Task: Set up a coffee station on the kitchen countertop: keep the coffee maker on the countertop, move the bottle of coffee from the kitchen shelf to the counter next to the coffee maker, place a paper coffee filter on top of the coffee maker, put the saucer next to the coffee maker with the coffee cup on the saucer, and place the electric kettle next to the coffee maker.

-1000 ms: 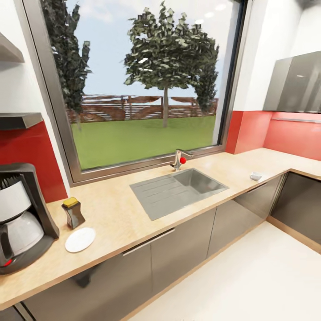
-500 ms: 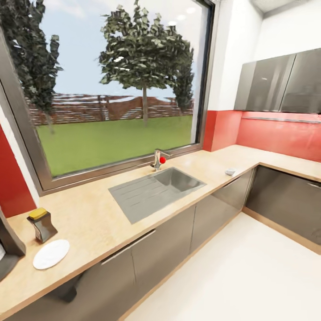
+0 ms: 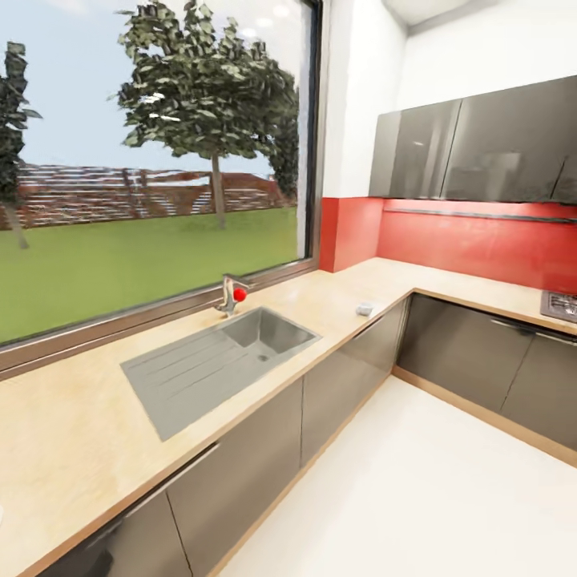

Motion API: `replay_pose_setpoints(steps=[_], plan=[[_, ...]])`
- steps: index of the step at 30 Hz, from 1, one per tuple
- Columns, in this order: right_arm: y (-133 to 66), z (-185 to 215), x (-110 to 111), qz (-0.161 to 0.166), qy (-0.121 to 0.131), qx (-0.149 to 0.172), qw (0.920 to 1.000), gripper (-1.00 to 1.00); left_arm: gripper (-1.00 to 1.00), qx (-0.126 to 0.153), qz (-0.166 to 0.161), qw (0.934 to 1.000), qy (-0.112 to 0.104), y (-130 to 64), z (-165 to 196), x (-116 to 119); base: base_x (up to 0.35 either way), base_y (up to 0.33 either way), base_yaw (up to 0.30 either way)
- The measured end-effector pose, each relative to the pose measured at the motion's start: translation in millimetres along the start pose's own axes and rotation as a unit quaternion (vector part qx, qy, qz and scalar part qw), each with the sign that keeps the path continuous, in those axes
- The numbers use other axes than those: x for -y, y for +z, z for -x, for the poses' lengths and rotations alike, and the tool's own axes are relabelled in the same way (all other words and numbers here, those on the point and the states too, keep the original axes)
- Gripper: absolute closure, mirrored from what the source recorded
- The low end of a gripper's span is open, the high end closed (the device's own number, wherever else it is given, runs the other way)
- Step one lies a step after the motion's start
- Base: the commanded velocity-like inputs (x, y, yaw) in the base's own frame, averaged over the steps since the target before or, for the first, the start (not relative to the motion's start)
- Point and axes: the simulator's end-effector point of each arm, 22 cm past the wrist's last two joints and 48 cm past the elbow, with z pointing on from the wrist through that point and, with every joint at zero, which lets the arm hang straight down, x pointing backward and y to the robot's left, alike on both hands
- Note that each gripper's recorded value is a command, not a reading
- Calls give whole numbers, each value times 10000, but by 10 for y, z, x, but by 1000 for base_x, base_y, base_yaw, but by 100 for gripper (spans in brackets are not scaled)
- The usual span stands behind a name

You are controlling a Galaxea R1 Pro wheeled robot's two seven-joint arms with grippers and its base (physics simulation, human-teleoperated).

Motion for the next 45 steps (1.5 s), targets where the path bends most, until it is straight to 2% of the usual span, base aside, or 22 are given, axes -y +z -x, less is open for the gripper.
replay_pose_setpoints(steps=[2, 9, 16, 19, 22, 45], plan=[[0, -4, 2, -4, -3, -5, 10000, -100, -100, -11, 10, 10000, 4, -1, -10, 8, 276, -224, -297], [-45, -26, 448, -1046, 2, -27, 9945, -100, -100, -59, 37, 10000, 6, -6, -49, 19, 276, -224, -212], [-33, -37, 356, -1005, -15, -36, 9949, -100, -100, -120, 46, 9999, 6, -13, -107, 12, 276, -224, -144], [-10, -38, 181, -891, -19, -36, 9960, -100, -100, -132, 43, 9999, 6, -14, -119, 16, 276, -224, -27], [-2, -38, 111, -845, -15, -34, 9964, -100, -100, -138, 42, 9999, 5, -15, -126, 18, 276, -224, -9], [-2, -38, 104, -845, 0, -32, 9964, -100, -100, -136, 54, 9999, 5, -15, -122, 9, 276, -224, -1]])
